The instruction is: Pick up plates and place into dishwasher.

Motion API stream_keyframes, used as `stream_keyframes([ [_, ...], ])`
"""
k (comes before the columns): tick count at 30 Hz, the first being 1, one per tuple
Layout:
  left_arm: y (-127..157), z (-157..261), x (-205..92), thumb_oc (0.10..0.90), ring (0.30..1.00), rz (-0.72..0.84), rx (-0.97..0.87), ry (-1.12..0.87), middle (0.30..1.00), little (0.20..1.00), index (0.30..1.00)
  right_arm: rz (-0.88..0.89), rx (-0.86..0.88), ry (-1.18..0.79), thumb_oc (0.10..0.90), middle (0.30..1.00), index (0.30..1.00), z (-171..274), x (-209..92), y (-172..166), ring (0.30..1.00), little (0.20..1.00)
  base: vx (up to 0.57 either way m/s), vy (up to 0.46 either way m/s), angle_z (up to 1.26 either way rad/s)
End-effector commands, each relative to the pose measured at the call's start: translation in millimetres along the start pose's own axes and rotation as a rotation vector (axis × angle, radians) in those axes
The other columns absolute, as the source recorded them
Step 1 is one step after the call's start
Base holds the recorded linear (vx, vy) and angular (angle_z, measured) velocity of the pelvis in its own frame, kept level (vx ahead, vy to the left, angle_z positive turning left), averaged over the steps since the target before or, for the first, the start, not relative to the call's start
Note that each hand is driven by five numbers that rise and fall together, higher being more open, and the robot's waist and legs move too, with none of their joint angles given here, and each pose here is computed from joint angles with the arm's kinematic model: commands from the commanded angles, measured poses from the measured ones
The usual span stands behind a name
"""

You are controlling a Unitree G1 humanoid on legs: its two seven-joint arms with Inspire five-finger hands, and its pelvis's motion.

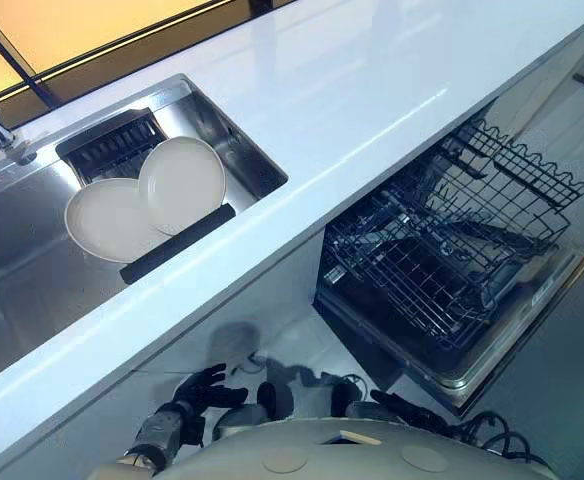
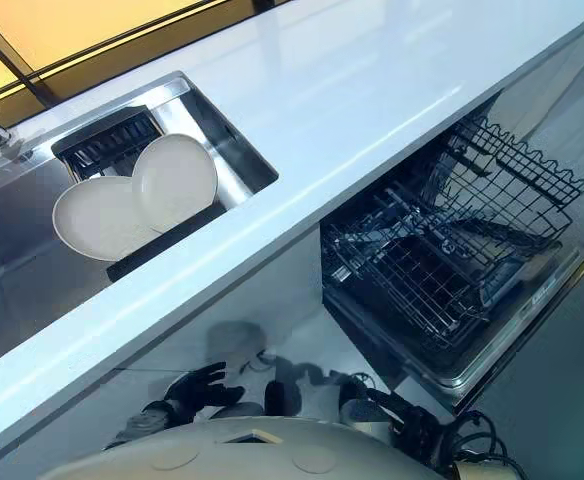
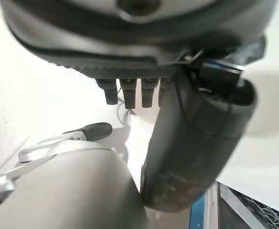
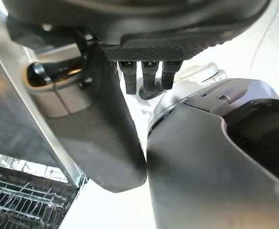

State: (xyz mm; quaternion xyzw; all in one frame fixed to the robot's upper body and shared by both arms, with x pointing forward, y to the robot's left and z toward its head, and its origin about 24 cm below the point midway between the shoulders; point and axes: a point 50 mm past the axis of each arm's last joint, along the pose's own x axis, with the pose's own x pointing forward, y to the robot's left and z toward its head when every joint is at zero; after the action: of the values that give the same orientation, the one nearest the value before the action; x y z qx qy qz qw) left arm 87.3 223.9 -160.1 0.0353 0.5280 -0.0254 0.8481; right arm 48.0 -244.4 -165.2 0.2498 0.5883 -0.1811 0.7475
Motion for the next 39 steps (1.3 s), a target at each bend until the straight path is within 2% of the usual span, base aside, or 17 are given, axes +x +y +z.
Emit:
stream_keyframes([
  [1, -6.4, -1.9, 1.4, 0.800, 0.900, -0.025, -0.039, 0.007, 0.900, 0.900, 0.900, -0.019, 0.004, 0.008, 0.800, 0.900, 0.900, 1.5, -2.6, -8.3, 0.900, 0.900, 0.14, -0.347, 0.06],
  [7, -6.3, -2.8, 0.7, 0.800, 0.900, -0.059, -0.060, 0.008, 0.900, 0.900, 0.900, -0.024, 0.002, 0.010, 0.800, 0.900, 0.900, 1.4, -2.5, -8.3, 0.900, 0.900, 0.00, 0.000, 0.00],
  [11, -11.9, 11.9, 2.1, 0.800, 0.900, -0.167, -0.086, -0.069, 0.900, 0.900, 0.900, -0.024, -0.005, 0.010, 0.800, 0.900, 0.900, 3.0, -2.7, -8.6, 0.900, 0.900, 0.00, 0.000, 0.00],
  [13, -18.2, 31.0, 2.5, 0.800, 0.900, -0.258, -0.034, -0.158, 0.900, 0.900, 0.900, -0.024, -0.011, 0.004, 0.800, 0.900, 0.900, 7.5, -3.7, -10.0, 0.900, 0.900, 0.00, 0.000, 0.00],
  [16, -34.0, 75.6, -4.4, 0.800, 0.900, -0.451, 0.232, -0.324, 0.900, 0.900, 0.900, -0.033, -0.018, -0.016, 0.800, 0.900, 0.900, 21.4, -6.9, -15.1, 0.900, 0.900, -0.06, 0.047, 0.00],
  [19, -43.1, 107.0, -17.8, 0.800, 0.900, -0.635, 0.393, -0.396, 0.900, 0.900, 0.900, -0.046, -0.025, -0.036, 0.800, 0.900, 0.900, 31.1, -10.2, -20.6, 0.900, 0.900, -0.04, 0.048, 0.01],
  [22, -49.2, 155.4, -47.5, 0.800, 0.900, -0.874, 0.401, -0.504, 0.900, 0.900, 0.900, -0.054, -0.028, -0.046, 0.800, 0.900, 0.900, 34.6, -12.4, -25.1, 0.900, 0.900, -0.01, 0.013, 0.00],
  [24, -74.3, 198.1, -89.4, 0.800, 0.900, -1.177, 0.254, -0.616, 0.900, 0.900, 0.900, -0.062, -0.018, -0.053, 0.800, 0.900, 0.900, 34.5, -14.0, -29.3, 0.900, 0.900, 0.01, -0.001, 0.07],
  [26, -125.4, 215.2, -133.9, 0.800, 0.900, -1.559, -0.100, -0.613, 0.900, 0.900, 0.900, -0.065, -0.001, -0.052, 0.800, 0.900, 0.900, 30.4, -13.7, -30.3, 0.900, 0.900, 0.03, -0.031, 0.32],
  [29, -159.0, 220.4, -167.7, 0.800, 0.900, -1.897, -0.447, -0.536, 0.900, 0.900, 0.900, -0.055, 0.017, -0.043, 0.800, 0.900, 0.900, 24.0, -9.3, -21.8, 0.900, 0.900, 0.03, -0.065, 0.27],
  [32, -170.9, 228.3, -191.7, 0.800, 0.900, -2.114, -0.621, -0.576, 0.900, 0.900, 0.900, -0.046, 0.025, -0.033, 0.800, 0.900, 0.900, 20.8, -5.0, -11.5, 0.900, 0.900, 0.02, -0.056, 0.05],
  [34, -166.3, 240.7, -201.7, 0.800, 0.900, -2.118, -0.656, -0.732, 0.900, 0.900, 0.900, -0.043, 0.018, -0.024, 0.800, 0.900, 0.900, 18.2, -3.7, -8.5, 0.900, 0.900, 0.00, 0.000, 0.00],
  [36, -154.0, 254.9, -207.7, 0.800, 0.900, -1.998, -0.594, -0.984, 0.900, 0.900, 0.900, -0.041, 0.010, -0.017, 0.800, 0.900, 0.900, 13.4, -2.9, -7.6, 0.900, 0.900, 0.00, 0.000, 0.00],
  [37, -145.2, 261.7, -208.6, 0.800, 0.900, -1.878, -0.544, -1.127, 0.900, 0.900, 0.900, -0.040, 0.005, -0.015, 0.800, 0.900, 0.900, 11.7, -2.7, -7.5, 0.900, 0.900, 0.00, 0.000, 0.00],
  [39, -108.7, 279.9, -215.4, 0.800, 0.900, -1.470, -0.411, -1.470, 0.900, 0.900, 0.900, -0.040, 0.001, -0.015, 0.800, 0.900, 0.900, 7.7, -2.4, -7.9, 0.900, 0.900, 0.00, 0.000, 0.00],
])
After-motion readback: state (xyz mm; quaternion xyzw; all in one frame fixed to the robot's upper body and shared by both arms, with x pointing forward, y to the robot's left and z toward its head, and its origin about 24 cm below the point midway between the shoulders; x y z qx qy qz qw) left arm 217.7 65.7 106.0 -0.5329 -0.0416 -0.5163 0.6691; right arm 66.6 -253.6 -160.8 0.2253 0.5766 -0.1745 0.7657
